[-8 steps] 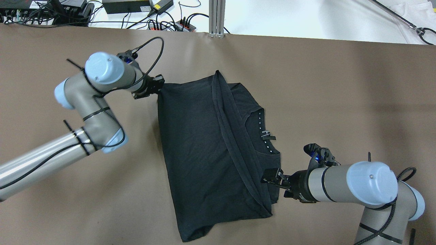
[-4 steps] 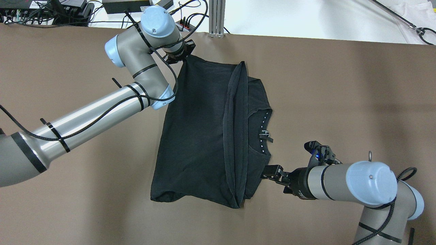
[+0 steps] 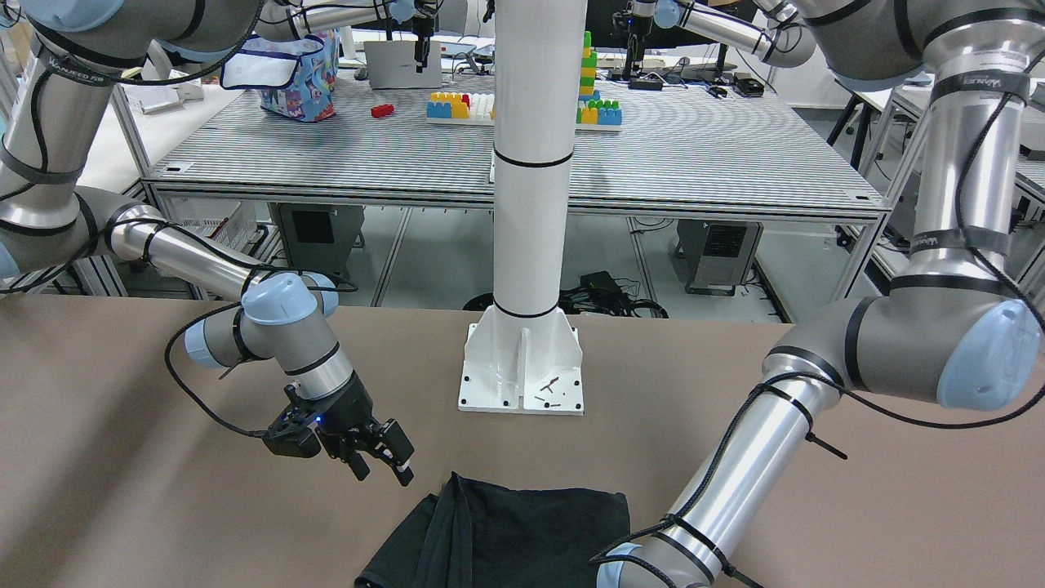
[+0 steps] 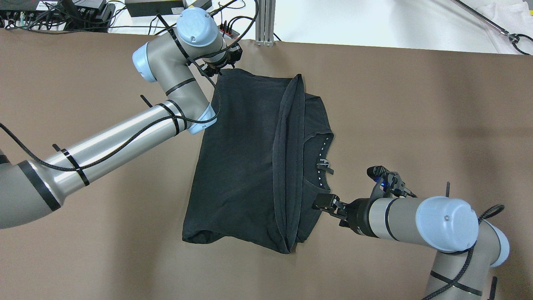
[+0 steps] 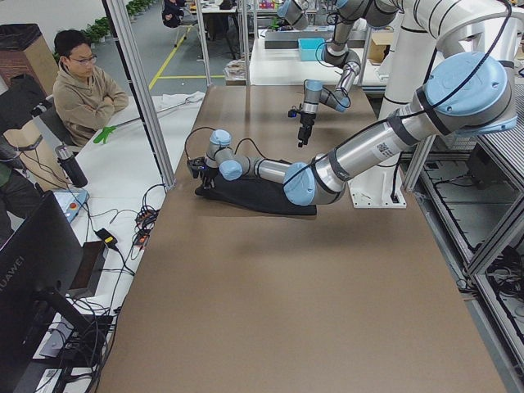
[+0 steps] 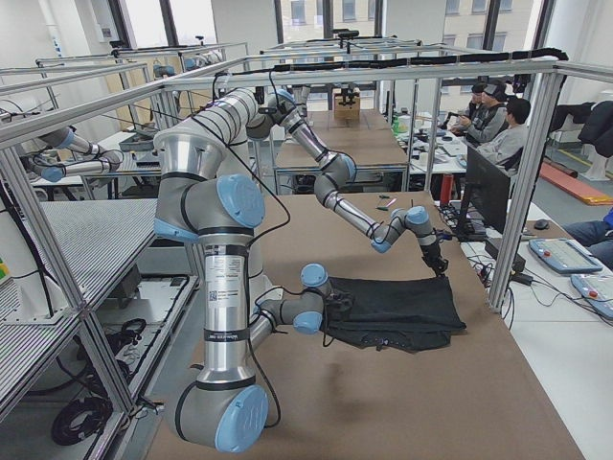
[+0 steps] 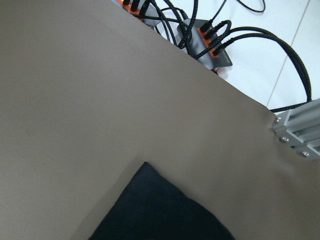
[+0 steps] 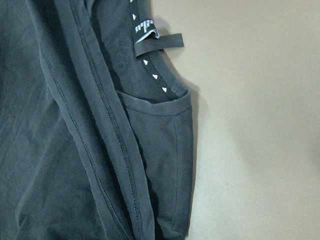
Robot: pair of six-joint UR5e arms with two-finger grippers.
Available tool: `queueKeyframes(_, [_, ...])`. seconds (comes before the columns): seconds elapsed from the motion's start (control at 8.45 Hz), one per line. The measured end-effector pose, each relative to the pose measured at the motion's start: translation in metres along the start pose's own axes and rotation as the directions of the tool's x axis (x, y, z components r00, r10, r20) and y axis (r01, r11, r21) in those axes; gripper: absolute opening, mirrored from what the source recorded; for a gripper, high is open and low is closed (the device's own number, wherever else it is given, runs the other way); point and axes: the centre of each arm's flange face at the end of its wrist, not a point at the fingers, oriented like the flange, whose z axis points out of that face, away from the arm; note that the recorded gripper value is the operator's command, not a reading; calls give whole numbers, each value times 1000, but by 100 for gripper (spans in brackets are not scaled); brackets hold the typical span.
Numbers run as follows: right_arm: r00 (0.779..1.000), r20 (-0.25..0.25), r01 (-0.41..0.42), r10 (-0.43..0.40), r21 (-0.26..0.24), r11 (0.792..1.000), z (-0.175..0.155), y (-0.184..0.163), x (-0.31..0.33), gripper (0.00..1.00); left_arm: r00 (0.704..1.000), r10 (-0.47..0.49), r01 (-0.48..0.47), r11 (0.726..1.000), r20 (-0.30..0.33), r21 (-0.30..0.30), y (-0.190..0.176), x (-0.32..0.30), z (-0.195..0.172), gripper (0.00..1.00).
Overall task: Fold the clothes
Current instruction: 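Lift the shirt side with the left gripper and fold it over toward the right gripper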
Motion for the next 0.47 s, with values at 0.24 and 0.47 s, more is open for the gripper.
queueKeyframes(0.24, [1000,11,16,-16,32,999,8,7,-19,75,997,79,-78,997,-26,7,-2,-36,-4,100])
queueKeyframes(0.47, [978,-102,188,-183,47,981,25,24,-63,54,993,108,-107,994,-38,8,0,-59,-7,100])
